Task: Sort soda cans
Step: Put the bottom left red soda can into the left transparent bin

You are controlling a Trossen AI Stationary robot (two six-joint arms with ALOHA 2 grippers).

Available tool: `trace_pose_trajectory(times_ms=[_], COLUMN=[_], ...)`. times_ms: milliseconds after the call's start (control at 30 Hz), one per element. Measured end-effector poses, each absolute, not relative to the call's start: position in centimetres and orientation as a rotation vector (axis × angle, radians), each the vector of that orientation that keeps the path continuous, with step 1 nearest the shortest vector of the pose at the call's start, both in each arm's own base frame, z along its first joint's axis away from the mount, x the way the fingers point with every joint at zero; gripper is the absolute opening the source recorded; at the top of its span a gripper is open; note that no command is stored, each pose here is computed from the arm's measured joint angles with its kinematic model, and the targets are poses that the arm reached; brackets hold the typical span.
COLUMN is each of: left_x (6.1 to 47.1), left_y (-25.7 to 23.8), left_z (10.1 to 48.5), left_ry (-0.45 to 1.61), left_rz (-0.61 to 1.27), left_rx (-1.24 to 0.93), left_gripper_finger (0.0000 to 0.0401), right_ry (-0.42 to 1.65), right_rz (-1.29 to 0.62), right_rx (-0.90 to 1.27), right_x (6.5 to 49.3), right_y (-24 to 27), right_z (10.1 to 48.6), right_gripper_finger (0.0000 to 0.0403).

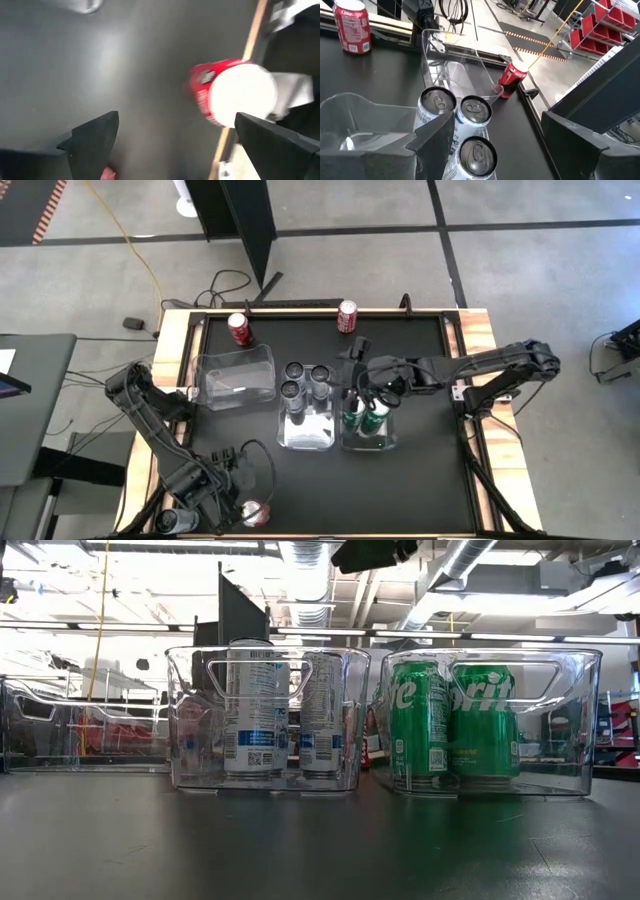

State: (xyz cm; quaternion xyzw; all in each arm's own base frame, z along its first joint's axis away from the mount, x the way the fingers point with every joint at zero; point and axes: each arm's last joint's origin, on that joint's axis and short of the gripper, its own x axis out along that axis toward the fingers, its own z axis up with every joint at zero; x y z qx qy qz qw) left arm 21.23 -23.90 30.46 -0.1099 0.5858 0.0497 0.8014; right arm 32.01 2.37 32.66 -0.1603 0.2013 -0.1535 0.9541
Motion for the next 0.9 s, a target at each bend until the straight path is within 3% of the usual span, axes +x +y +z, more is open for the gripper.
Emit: trace_pose_trajectory(times_ms=[600, 900], left_x=[21.8, 22.2], left_y=[-24.7, -25.2], left_z=[30.6, 29.9], left_ry=[1.227, 1.223], left_rz=[0.117, 0.121], left_rx=[-0.451, -0.437], left_gripper_finger=[0.0397, 0.0397], right_ry=[0.405, 0.404], right_rz=[-0.312, -0.312], right_rx=[-0.327, -0.324], right_x=[32.2, 32.2], right_y=[2.4, 2.4], right_z=[32.6, 32.6], right_gripper_finger=[0.0315, 0.0315])
